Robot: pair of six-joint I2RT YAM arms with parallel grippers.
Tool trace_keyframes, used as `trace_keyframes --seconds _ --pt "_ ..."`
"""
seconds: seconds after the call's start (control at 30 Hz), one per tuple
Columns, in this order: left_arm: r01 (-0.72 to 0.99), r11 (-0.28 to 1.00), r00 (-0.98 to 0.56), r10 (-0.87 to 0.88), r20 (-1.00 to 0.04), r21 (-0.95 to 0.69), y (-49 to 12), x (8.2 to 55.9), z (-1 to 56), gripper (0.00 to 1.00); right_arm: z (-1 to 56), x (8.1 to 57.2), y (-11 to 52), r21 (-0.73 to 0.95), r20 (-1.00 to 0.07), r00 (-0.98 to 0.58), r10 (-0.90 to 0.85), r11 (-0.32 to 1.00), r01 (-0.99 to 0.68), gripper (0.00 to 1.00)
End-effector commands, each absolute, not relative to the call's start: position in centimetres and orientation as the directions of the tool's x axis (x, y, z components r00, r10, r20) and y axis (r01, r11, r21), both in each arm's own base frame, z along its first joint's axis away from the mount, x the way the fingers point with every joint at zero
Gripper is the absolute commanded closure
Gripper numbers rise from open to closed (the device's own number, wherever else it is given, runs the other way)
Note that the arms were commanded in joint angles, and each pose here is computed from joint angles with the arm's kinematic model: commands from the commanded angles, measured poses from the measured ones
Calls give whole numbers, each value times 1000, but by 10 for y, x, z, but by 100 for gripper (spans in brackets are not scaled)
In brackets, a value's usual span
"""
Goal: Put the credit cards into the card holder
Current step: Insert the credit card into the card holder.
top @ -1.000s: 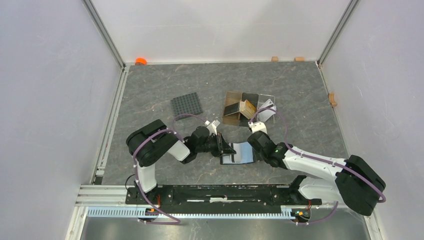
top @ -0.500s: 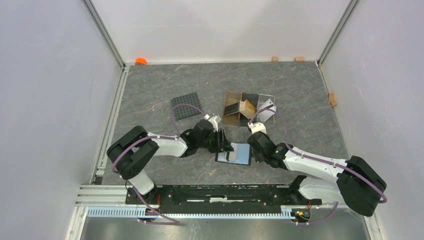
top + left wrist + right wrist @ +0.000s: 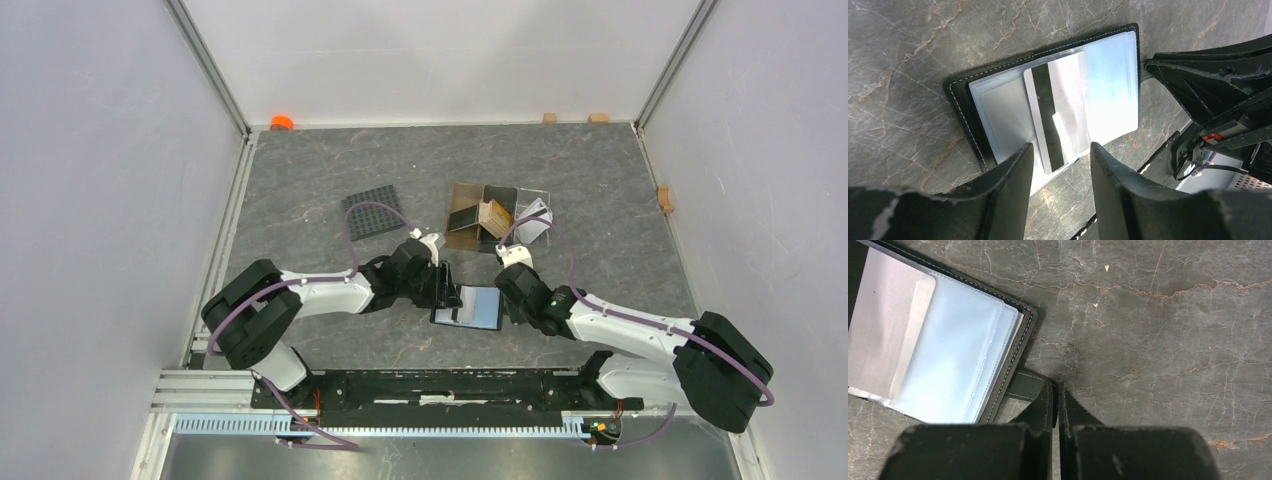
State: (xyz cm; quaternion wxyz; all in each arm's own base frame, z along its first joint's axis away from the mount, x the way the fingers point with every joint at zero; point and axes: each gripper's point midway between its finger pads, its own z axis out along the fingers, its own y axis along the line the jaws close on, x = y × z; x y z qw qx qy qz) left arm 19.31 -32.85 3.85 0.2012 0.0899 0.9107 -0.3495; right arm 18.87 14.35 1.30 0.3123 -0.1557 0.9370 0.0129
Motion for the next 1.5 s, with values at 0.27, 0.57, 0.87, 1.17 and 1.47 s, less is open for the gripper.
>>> trace_keyframes --seconds 0.27,0.57,0.87,1.17,1.47 --pt "344 754 -899 92 -428 -561 -339 185 21 49 -4 162 142 -34 -500 -811 -305 942 -333 100" --pt "366 744 -885 93 -456 -559 -348 189 16 53 -6 160 142 -33 -497 -812 -307 941 -335 100" --pt "370 790 -867 103 -488 -490 -339 200 10 53 -6 160 142 -36 -497 -811 -308 941 -335 100" --pt "386 728 -875 94 -476 -567 -358 196 9 53 -6 160 141 -39 -502 -810 -301 944 -327 100" --pt "397 630 -879 52 -473 -667 -381 188 19 54 -7 160 140 -39 -507 -812 -291 948 -316 100"
